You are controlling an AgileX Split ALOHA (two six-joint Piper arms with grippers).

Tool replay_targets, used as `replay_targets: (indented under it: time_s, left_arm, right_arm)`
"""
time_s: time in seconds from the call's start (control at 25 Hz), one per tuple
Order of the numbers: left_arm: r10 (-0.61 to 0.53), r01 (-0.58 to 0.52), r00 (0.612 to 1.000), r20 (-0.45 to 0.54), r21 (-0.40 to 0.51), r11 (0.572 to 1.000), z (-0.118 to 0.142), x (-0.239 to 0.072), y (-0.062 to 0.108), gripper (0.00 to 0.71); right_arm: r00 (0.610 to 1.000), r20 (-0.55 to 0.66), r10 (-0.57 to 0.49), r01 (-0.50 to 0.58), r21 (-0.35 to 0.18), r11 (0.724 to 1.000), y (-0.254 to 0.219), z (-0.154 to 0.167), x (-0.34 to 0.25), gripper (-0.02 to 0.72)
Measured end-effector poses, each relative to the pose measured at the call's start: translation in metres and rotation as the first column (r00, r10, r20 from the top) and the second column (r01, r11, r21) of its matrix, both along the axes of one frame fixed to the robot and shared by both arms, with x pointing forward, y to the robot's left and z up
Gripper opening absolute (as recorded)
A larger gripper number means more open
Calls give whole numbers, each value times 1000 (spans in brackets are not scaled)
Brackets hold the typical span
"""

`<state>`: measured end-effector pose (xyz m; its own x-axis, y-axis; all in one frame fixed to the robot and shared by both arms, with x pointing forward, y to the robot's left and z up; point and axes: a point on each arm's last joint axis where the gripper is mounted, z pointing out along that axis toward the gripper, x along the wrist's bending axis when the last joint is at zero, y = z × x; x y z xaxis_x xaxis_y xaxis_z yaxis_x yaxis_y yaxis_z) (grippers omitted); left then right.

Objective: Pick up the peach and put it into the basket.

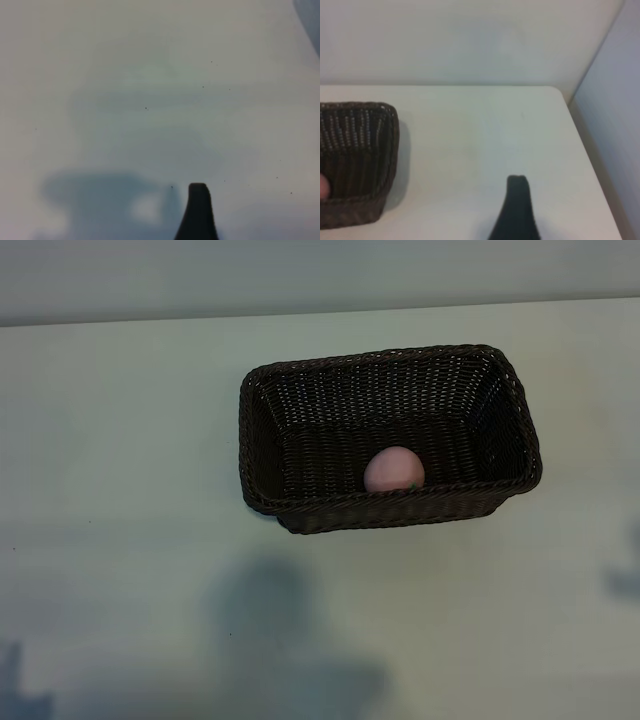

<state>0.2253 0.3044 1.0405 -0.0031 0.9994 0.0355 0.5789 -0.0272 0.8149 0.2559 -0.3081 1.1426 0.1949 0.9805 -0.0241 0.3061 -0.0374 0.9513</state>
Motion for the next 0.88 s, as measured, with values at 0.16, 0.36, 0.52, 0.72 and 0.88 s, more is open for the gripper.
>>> replay_targets:
  time_s: [0.16,0.36,0.52,0.72,0.88]
  left_arm:
    - [0,0,1000,0,0,1000,0,0,0,592]
    - [0,0,1000,0,0,1000,0,0,0,592]
    - [0,0,1000,0,0,1000,0,0,0,592]
    - [0,0,1000,0,0,1000,0,0,0,592]
    - [0,0,1000,0,0,1000,0,0,0,592]
  right_arm:
    - [1000,8,2,-2,2,1000,1,-8,-5,562]
    - [1000,-9,3,-3,9,1000,1,-21,-6,562]
    - [1000,-28,6,-5,18,1000,1,-27,-4,562]
    - [1000,-21,9,-8,26,1000,2,-28,-6,562]
    - [1000,6,15,-15,39,999,3,-28,-13,562]
